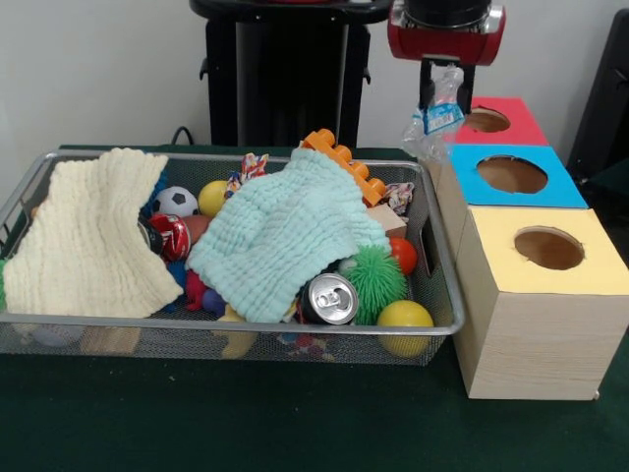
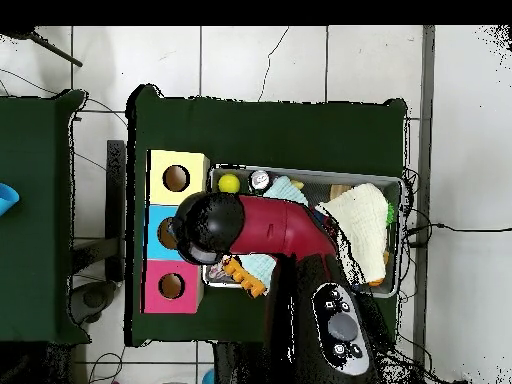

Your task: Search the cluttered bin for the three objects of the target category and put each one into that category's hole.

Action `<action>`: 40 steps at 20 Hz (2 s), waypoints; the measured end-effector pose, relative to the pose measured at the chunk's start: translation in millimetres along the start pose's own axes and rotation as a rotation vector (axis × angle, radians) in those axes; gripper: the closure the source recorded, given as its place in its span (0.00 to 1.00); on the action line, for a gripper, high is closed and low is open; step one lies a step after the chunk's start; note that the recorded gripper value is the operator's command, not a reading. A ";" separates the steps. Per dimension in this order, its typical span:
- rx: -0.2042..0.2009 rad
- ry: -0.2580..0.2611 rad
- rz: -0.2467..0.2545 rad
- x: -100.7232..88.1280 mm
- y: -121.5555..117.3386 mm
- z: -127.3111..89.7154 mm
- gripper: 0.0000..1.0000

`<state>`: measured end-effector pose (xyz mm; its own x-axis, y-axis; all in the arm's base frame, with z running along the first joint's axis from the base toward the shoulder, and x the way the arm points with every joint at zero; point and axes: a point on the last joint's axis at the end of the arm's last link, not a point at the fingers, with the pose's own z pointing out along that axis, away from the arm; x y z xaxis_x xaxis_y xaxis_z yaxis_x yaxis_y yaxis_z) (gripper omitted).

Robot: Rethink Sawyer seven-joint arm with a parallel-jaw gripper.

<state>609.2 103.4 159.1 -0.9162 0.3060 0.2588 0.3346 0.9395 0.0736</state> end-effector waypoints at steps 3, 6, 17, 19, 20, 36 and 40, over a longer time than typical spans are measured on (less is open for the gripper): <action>-0.014 0.006 0.011 0.7 3.0 -9.3 1.00; -0.047 0.011 0.033 -1.3 9.3 -15.9 1.00; -0.172 0.071 0.119 -5.6 37.6 -20.9 1.00; -0.180 0.083 0.123 -3.9 42.2 -17.7 1.00; -0.181 0.088 0.124 -3.2 43.8 -16.2 1.00; -0.195 0.255 0.171 26.3 52.1 43.2 1.00; -0.199 0.276 0.179 30.6 53.1 54.7 1.00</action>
<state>586.9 171.1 118.3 -0.7544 0.3840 0.5324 0.5453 0.8181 0.1826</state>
